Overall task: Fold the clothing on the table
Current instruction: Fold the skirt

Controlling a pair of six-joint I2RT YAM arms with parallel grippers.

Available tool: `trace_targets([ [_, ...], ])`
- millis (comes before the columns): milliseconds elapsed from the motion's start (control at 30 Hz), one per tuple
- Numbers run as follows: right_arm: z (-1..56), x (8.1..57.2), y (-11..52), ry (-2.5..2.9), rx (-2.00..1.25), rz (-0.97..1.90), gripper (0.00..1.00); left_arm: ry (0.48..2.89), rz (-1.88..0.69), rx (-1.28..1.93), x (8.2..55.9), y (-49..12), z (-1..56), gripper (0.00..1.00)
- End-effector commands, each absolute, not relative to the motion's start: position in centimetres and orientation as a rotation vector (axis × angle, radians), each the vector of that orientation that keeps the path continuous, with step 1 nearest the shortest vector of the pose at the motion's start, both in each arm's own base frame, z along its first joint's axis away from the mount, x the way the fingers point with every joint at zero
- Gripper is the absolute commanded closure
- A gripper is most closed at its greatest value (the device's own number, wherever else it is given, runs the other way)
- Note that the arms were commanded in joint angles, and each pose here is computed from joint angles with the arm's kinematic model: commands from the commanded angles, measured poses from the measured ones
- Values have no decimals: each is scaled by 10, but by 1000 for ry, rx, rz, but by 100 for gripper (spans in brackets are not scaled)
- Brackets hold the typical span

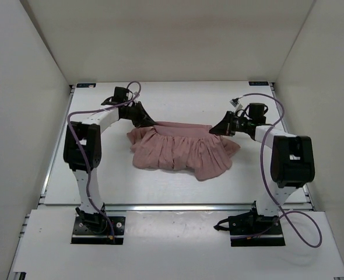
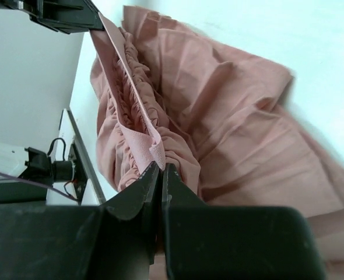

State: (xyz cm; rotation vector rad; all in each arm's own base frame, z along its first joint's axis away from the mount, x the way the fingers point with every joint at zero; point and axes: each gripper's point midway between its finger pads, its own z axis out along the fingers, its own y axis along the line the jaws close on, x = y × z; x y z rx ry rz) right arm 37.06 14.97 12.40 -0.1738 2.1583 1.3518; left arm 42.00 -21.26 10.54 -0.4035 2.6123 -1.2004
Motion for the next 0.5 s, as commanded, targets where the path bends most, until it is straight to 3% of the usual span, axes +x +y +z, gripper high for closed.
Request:
trace_targets([
  [0, 126, 408, 141, 2123, -212, 1256, 100, 2555, -1224, -426, 454, -203, 116, 99],
  [167, 107, 441, 130, 2185, -148, 1169, 100, 2574, -1248, -491, 486, -203, 93, 97],
  [200, 92, 441, 126, 2249, -89, 1153, 100, 2569, -1272, -484, 488, -206, 94, 90],
  [233, 86, 446, 125, 2266, -79, 1129, 100, 2567, -1281, -511, 493, -205, 89, 74],
  [267, 90, 450, 125, 2268, -100, 1119, 96, 2542, -1303, -502, 498, -206, 91, 63],
  [333, 77, 456, 123, 2327, -66, 1084, 67, 2460, -1408, -519, 505, -209, 104, 40],
  [467, 88, 466, 118, 2339, -86, 964, 47, 2165, -1538, -459, 521, -205, 161, 34],
])
